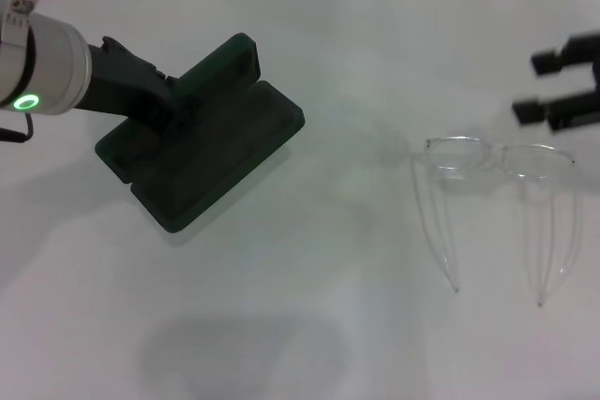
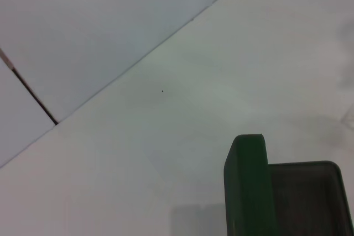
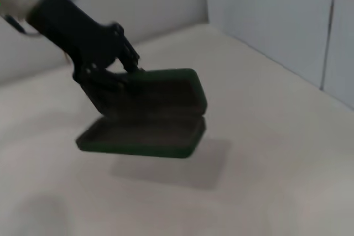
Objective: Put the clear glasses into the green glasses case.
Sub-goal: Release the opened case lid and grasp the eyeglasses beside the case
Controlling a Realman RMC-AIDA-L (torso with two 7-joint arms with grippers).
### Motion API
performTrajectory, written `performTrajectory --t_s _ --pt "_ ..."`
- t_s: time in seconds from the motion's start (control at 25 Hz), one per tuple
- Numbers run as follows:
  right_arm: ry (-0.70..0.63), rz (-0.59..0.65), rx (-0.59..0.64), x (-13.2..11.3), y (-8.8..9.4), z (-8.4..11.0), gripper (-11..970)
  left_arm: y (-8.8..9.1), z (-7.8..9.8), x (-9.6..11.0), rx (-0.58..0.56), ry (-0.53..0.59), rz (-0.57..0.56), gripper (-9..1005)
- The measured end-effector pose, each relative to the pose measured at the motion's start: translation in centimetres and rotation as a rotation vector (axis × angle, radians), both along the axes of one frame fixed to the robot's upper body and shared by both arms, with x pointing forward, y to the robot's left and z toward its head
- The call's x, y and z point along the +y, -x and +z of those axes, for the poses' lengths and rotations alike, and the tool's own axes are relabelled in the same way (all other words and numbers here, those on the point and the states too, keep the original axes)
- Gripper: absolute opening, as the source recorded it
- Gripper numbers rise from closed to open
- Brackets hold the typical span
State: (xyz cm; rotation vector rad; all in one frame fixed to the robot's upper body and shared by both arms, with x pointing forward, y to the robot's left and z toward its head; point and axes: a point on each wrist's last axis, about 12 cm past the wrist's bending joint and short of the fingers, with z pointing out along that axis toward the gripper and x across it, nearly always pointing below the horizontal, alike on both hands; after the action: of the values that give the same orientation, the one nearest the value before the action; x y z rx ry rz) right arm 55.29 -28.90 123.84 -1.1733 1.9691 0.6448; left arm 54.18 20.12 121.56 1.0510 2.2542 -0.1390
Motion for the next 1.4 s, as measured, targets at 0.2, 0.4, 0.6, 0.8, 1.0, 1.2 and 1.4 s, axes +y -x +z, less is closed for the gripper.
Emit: performTrajectory --t_s 0.2,0.4,0.6,0.8,1.0,1.2,1.4 --pt "0.198 0.002 -0.007 1.1 -2.5 2.6 712 -0.1 0.0 0.0 -0.009 0.006 0.007 204" --pt "0.316 0.054 0.108 2.3 -4.5 1.9 563 -0.2 0.1 -0.2 -0.018 0.033 0.002 205" --pt "0.461 0.085 0.188 3.8 -6.0 -0.4 538 0.1 -0.3 -1.1 -0.029 0.062 -0.027 205" --pt "0.581 0.119 0.198 6.0 -7.3 -3.0 524 0.3 -1.0 -0.9 -0.032 0.072 -0.014 204" --pt "0.612 0.14 0.159 7.3 -8.2 -3.7 510 0.5 -1.7 -0.5 -0.02 0.078 0.005 204" --pt "0.604 0.149 0.157 7.8 -8.6 -4.3 495 0.6 -2.1 -0.4 -0.003 0.101 0.012 204" --pt "0.603 0.177 0.163 8.5 -8.6 -6.0 481 0.7 -2.5 -0.3 0.015 0.11 0.017 204"
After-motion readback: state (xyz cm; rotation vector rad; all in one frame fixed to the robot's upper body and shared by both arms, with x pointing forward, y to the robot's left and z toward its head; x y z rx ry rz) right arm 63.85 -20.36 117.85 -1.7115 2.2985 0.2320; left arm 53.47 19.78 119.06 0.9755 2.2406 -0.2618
